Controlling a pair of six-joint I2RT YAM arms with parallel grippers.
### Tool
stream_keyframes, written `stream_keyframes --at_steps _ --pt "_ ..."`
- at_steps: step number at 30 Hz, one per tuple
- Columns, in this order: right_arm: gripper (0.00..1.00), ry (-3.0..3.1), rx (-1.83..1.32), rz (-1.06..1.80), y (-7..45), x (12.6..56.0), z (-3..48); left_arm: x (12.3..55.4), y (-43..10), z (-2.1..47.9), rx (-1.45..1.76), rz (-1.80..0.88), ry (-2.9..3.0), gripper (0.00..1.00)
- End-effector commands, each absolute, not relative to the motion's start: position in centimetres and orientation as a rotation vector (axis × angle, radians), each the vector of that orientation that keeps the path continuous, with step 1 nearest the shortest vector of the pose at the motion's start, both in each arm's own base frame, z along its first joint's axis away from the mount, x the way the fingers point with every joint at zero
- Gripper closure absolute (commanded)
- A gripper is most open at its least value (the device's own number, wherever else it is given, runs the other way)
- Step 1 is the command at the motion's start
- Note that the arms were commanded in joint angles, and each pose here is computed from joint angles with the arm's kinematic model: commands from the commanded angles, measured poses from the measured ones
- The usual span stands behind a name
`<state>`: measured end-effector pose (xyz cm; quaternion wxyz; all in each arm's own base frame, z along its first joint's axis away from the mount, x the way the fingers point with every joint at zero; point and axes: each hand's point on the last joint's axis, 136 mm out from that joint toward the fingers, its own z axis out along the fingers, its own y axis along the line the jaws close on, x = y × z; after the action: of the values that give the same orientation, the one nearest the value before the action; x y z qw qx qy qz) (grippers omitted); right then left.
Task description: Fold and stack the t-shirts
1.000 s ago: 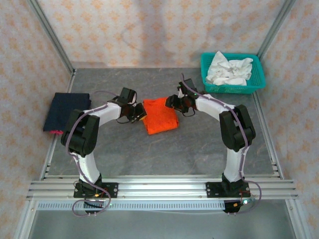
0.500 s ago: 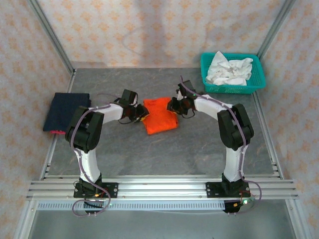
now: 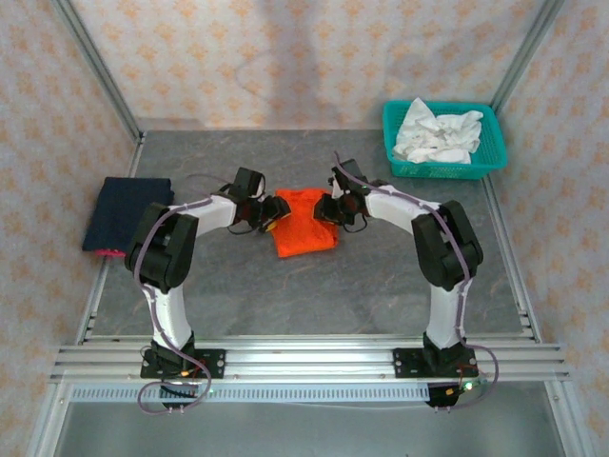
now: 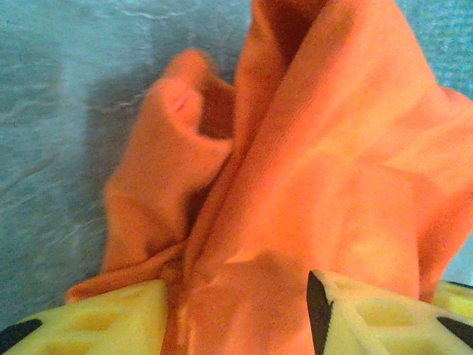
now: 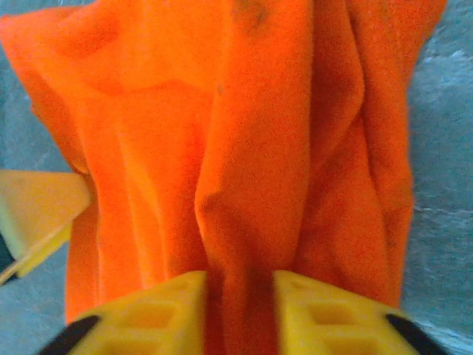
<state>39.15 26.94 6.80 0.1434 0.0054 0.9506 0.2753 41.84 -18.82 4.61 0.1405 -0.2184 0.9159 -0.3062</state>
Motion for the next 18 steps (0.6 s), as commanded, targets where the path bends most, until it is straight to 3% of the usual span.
stream_keyframes --at_steps 1,6,15,18 --pt "0.61 2.631 0.038 0.749 25.8 40.4 9.9 42.1 -17.4 7.6 -0.568 -0.754 2.626 0.47" --pt "0.52 2.597 0.069 0.742 25.3 41.1 10.4 43.3 -17.7 7.7 -0.549 -0.731 2.642 0.48" --pt "0.5 2.595 0.136 0.758 24.8 42.1 10.0 43.8 -18.1 4.9 -0.593 -0.712 2.701 0.49" --pt "0.52 2.602 0.138 0.764 24.8 42.3 9.8 43.6 -18.8 4.4 -0.596 -0.746 2.714 0.55"
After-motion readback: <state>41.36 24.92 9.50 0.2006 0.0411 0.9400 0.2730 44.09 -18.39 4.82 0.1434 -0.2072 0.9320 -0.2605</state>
